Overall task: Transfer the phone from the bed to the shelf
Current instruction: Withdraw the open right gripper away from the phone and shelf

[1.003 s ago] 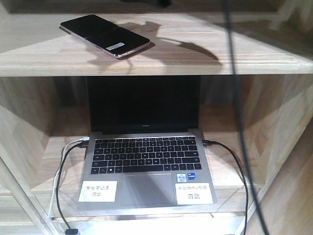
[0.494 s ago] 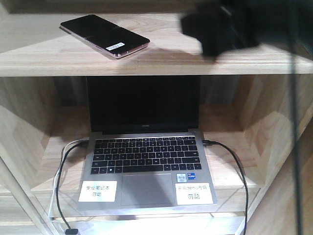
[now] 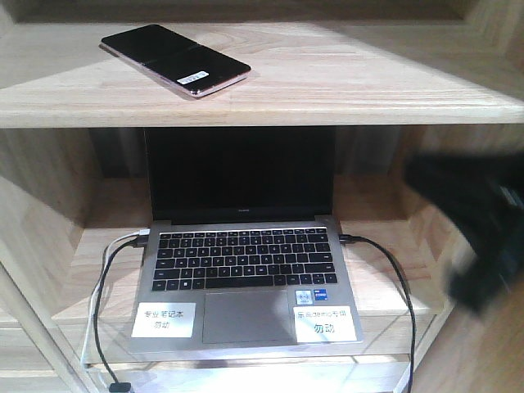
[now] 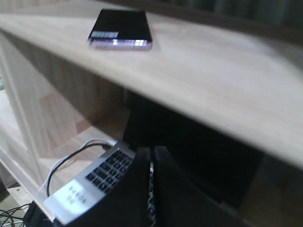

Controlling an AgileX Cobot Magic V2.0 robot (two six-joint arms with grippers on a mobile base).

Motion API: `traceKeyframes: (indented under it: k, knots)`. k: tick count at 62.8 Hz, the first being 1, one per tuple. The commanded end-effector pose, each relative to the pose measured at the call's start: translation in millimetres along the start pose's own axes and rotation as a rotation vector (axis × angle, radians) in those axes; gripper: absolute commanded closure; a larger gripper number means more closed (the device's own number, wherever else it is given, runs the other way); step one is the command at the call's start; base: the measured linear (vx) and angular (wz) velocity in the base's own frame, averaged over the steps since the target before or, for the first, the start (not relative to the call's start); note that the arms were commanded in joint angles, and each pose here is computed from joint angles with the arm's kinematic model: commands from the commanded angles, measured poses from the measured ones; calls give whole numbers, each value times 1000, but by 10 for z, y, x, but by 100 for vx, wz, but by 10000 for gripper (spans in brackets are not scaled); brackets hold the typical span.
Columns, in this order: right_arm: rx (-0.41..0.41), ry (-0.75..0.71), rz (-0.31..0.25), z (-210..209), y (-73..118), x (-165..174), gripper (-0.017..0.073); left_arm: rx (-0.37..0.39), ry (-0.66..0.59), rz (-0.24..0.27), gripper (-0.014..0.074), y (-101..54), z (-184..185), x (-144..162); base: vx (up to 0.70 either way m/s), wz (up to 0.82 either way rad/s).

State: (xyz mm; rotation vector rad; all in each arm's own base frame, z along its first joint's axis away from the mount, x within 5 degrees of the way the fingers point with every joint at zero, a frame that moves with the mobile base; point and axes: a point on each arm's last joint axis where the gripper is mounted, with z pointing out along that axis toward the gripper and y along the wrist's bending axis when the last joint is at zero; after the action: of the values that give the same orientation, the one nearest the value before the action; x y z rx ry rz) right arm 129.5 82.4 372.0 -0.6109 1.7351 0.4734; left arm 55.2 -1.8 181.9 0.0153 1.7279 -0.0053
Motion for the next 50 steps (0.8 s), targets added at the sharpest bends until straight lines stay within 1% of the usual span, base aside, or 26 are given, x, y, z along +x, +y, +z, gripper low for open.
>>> traceKeyframes:
  k: [1,16,26,50]
  knots:
    - [39,-101,9,-166,9,-2,569,-6,-75,-10,593,7,-4,-60,0,0]
    - [35,-127,7,-372,80,220,568,-6,-75,-10,593,7,-4,-60,0,0]
    - [31,-150,0,-451,105,218,568,-6,-75,-10,593,7,-4,-60,0,0]
    - [31,-150,0,-452,105,218,568,-6,-75,-10,593,7,-4,-60,0,0]
